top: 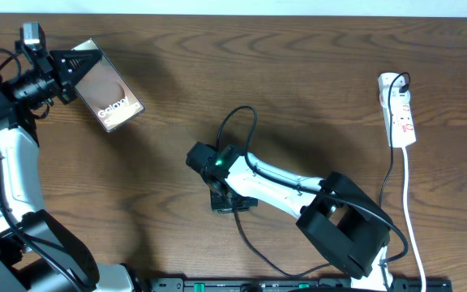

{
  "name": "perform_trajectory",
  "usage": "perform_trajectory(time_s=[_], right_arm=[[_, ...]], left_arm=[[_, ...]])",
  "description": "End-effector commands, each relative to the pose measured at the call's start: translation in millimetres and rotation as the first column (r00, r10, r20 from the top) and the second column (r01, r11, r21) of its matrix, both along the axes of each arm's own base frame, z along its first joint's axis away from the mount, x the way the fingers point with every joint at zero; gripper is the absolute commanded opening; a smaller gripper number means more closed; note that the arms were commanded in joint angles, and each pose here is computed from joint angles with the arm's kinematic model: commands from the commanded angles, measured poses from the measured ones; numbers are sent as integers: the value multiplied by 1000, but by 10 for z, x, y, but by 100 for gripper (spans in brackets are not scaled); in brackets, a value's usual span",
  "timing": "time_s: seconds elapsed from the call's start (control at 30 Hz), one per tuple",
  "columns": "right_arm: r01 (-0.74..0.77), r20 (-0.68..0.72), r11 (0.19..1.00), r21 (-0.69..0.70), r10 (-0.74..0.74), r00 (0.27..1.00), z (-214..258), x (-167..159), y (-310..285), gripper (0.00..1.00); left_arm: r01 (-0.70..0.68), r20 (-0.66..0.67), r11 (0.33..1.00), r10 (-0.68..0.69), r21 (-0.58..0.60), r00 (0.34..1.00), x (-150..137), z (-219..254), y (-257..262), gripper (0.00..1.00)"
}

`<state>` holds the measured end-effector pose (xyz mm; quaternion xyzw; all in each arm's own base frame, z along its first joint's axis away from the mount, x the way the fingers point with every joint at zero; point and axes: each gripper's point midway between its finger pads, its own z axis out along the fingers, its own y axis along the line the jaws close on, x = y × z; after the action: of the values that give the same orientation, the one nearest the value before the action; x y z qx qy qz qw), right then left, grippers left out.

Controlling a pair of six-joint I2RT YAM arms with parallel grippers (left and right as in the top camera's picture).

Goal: Plug charger to phone and switch on socket
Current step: 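Close the right gripper on the cable plug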

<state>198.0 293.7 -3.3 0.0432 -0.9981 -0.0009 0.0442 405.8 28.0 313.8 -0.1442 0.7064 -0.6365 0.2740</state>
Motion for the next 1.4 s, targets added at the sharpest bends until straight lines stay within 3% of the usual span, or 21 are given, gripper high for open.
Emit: perform_trajectory(time_s=[0.0,1.37], right_arm=[[11,5,1000,-19,-11,1000,-63,22,-54,15],[38,4,999,-11,-38,999,-49,105,-86,1]], left_arm=[[18,22,1000,-18,5,1000,-28,44,-13,8],[18,22,1000,-18,5,1000,-28,45,-13,8]])
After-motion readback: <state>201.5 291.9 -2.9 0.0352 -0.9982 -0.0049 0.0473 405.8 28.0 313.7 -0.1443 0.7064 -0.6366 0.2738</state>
